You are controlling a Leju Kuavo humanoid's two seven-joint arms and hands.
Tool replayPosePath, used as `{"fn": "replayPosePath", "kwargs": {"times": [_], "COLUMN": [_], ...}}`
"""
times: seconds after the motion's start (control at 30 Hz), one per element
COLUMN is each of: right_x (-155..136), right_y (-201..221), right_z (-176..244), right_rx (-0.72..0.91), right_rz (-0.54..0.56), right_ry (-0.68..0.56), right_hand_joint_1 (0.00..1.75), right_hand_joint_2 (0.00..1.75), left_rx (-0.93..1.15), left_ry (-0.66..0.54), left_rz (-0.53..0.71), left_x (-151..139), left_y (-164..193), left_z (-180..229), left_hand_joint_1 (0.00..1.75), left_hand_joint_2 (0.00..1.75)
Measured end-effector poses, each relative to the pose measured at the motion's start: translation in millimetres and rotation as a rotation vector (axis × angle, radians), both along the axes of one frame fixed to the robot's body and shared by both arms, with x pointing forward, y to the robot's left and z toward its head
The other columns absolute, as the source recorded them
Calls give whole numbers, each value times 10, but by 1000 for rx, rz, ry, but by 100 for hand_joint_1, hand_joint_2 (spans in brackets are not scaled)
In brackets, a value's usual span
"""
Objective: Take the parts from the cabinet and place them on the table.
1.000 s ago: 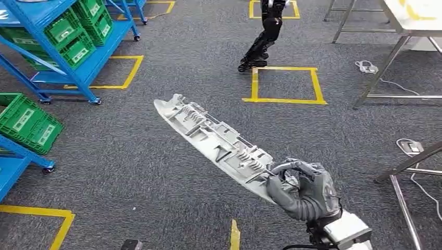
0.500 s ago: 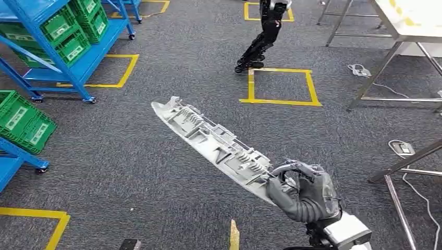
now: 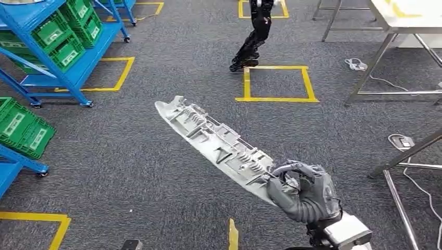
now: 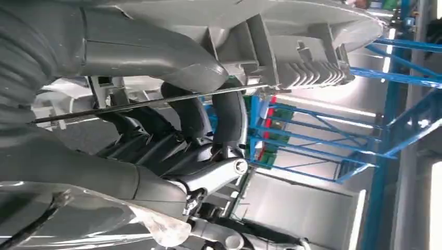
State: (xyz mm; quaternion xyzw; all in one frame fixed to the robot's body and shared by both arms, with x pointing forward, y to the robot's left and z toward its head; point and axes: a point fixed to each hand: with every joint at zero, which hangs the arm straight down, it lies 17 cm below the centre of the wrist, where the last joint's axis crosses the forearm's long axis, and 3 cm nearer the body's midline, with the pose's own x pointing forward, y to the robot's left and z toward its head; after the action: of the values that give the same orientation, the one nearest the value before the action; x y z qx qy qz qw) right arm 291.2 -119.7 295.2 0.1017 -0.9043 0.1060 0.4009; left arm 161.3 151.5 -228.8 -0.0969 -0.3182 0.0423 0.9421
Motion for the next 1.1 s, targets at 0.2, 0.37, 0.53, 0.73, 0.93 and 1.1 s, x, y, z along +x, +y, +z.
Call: {"fn": "replayPosePath", "kwargs": {"times": [0.2, 0.37, 0.53, 0.73, 0.93, 1.1], "right_x": [-3, -2, 0, 10, 16, 19], "right_y": [3, 4, 3, 3, -1, -1], "right_z": [-5, 5, 17, 33, 47, 48], "right_rx": [-1, -2, -1, -2, -3, -4], "right_rz": [2, 2, 2, 2, 1, 1], "right_ry": [1, -2, -5, -10, -14, -13], "right_hand_joint_1": [175, 175, 175, 175, 175, 175], "right_hand_joint_2": [175, 175, 175, 175, 175, 175], "left_rx": [2, 1, -3, -4, -6, -6], "left_ry": [2, -3, -6, -9, -12, -11], "left_rz": [-9, -12, -14, -14, -16, -16], "left_x": [-7, 21, 43, 57, 75, 72], "left_y": [-5, -14, -28, -35, -44, -42], "left_z": [-3, 6, 16, 22, 29, 28], "left_hand_joint_1": [0, 0, 0, 0, 0, 0], "left_hand_joint_2": [0, 0, 0, 0, 0, 0]}}
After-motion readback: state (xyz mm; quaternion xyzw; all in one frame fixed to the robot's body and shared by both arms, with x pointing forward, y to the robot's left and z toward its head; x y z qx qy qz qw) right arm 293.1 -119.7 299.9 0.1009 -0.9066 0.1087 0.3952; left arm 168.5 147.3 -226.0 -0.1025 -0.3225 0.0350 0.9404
